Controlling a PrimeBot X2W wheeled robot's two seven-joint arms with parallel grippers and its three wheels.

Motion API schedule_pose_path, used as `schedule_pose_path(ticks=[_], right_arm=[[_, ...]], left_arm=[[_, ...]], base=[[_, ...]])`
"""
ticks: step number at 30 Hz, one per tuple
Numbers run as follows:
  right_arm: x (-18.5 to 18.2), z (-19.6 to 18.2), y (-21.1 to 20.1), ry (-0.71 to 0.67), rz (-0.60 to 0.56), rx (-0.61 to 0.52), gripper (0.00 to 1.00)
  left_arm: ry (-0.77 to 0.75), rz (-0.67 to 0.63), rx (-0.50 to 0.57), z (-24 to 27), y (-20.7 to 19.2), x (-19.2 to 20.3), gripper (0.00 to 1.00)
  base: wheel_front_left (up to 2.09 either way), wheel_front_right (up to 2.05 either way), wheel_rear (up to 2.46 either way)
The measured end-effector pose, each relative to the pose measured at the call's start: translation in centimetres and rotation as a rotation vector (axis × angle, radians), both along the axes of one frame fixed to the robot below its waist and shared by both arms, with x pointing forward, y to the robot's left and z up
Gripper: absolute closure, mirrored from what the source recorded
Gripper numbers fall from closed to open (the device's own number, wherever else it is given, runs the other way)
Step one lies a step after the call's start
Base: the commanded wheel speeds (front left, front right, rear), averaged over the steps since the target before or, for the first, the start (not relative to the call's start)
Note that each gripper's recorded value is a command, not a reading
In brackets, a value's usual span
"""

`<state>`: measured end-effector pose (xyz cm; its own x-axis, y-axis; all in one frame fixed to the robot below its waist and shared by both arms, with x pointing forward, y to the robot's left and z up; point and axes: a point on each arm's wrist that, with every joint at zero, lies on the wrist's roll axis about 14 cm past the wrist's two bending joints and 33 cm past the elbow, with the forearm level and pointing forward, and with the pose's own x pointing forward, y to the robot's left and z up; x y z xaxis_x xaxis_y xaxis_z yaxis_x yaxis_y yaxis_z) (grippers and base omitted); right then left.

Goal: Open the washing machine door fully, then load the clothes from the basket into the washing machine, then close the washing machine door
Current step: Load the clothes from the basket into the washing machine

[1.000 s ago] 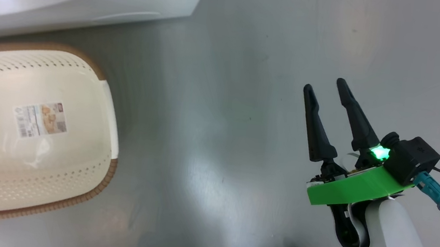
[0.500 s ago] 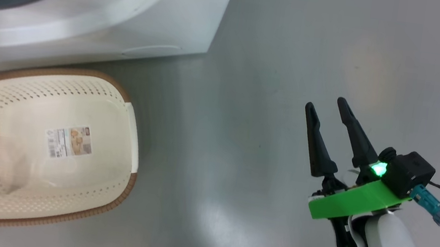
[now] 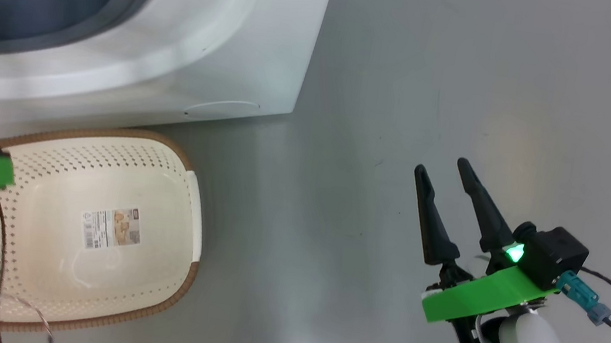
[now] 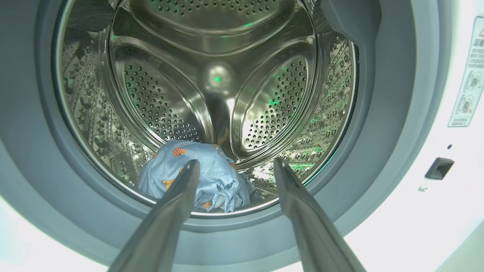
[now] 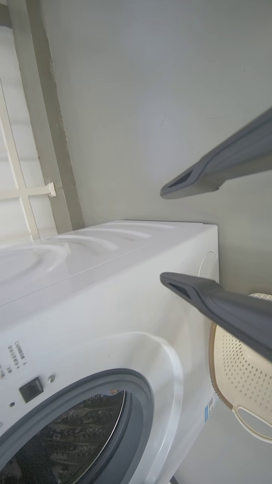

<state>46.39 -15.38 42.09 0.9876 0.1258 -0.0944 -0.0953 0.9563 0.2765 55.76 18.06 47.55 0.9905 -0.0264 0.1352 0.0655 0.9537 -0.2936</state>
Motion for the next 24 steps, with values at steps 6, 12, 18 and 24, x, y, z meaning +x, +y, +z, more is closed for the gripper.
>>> schedule_pose_path(ticks=[6, 12, 18, 24], right_arm=[[-1.1, 0.4, -0.1, 0.003, -0.006, 0.001, 0.0], [-1.3, 1.5, 0.0, -0.024, 0.003, -0.02, 0.0], [-2.1, 2.1, 0.0, -0.031, 0.001, -0.02, 0.0], [-2.9, 2.9, -0.1, -0.046, -0.003, -0.023, 0.0]], left_arm=[[0.022, 0.018, 0.008, -0.3, 0.0, -2.9, 0.0], [0.064, 0.033, 0.058, -1.1, 0.1, -5.8, 0.0], [0.108, 0.035, 0.107, -1.9, 0.0, -8.5, 0.0], [0.133, 0.043, 0.127, -1.9, 0.1, -10.8, 0.0]], base=[[0.0, 0.0, 0.0], [0.0, 0.0, 0.0], [0.0, 0.0, 0.0], [0.0, 0.0, 0.0]])
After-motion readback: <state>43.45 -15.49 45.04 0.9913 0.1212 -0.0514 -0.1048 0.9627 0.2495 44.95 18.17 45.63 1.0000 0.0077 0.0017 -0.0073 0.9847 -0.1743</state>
